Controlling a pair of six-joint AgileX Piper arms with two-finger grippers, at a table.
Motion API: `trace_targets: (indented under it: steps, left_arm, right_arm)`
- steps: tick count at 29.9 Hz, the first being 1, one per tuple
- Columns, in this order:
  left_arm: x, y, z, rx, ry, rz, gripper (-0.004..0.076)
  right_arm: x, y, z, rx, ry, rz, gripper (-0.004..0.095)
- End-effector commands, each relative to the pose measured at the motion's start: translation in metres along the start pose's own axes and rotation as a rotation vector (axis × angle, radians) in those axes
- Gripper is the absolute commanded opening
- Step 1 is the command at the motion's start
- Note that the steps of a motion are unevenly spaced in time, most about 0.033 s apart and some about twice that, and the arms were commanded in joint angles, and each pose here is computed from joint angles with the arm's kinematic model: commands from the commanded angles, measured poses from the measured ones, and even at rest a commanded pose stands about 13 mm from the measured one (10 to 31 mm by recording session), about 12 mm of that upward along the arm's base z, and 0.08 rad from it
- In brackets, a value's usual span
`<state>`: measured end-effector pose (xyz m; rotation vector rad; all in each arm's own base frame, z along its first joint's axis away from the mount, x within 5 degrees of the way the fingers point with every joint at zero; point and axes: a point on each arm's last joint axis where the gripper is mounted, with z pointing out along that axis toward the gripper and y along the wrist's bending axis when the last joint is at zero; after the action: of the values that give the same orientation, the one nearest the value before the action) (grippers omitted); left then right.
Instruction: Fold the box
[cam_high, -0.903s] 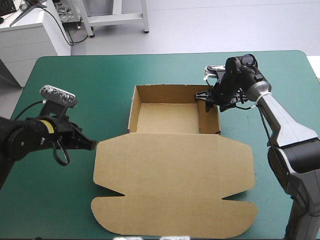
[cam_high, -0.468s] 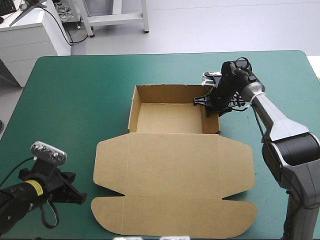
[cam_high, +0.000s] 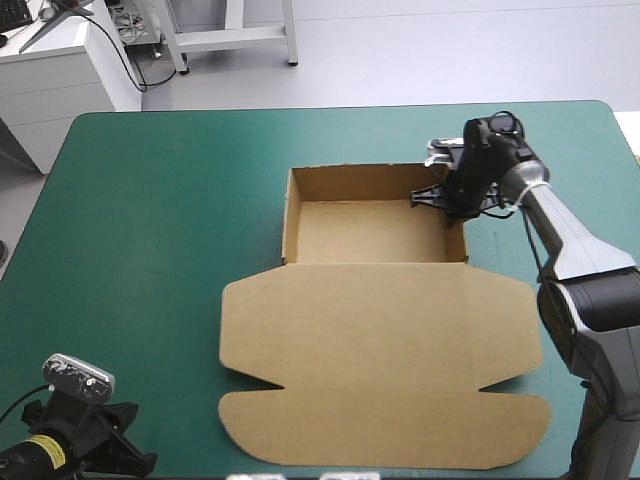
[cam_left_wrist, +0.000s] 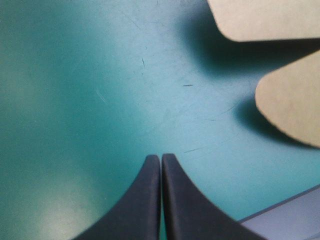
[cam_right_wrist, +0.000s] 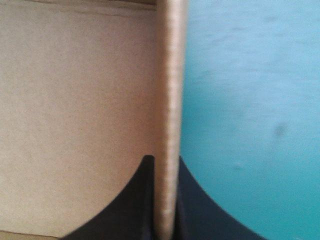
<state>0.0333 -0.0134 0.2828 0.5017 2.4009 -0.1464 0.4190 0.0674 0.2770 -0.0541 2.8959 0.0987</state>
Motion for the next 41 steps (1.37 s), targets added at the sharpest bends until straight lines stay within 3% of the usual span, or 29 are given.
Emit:
trace_targets:
  steps: [1, 6, 11, 15, 23, 31, 41]
  left_arm:
    - [-0.006, 0.0, -0.007, -0.003, -0.077, -0.003, -0.0008]
    - [-0.005, 0.0, -0.007, -0.003, -0.075, -0.003, -0.0008]
    - [-0.005, 0.0, -0.007, -0.003, -0.075, -0.003, -0.0008]
    - [-0.005, 0.0, -0.007, -0.003, -0.075, -0.003, -0.0008]
    - [-0.005, 0.0, -0.007, -0.003, -0.075, -0.003, -0.0008]
    - [-0.005, 0.0, -0.007, -0.003, -0.074, -0.003, -0.0008]
    - [-0.001, 0.0, -0.006, -0.001, -0.031, -0.003, -0.0008]
  right_arm:
    - [0.004, -0.055, -0.066, 0.125, -0.142, 0.026, -0.0017]
    - [0.021, -0.144, -0.096, 0.252, -0.178, 0.17, -0.0017]
    - [0.048, -0.221, -0.106, 0.262, -0.182, 0.396, -0.0017]
    - [0.068, -0.256, -0.113, 0.278, -0.189, 0.51, -0.0016]
    - [0.076, -0.27, -0.116, 0.305, -0.185, 0.542, 0.0003]
    - [0.076, -0.269, -0.116, 0.293, -0.195, 0.591, 0.0279]
    - [0.08, -0.268, -0.127, 0.345, -0.204, 0.584, 0.0376]
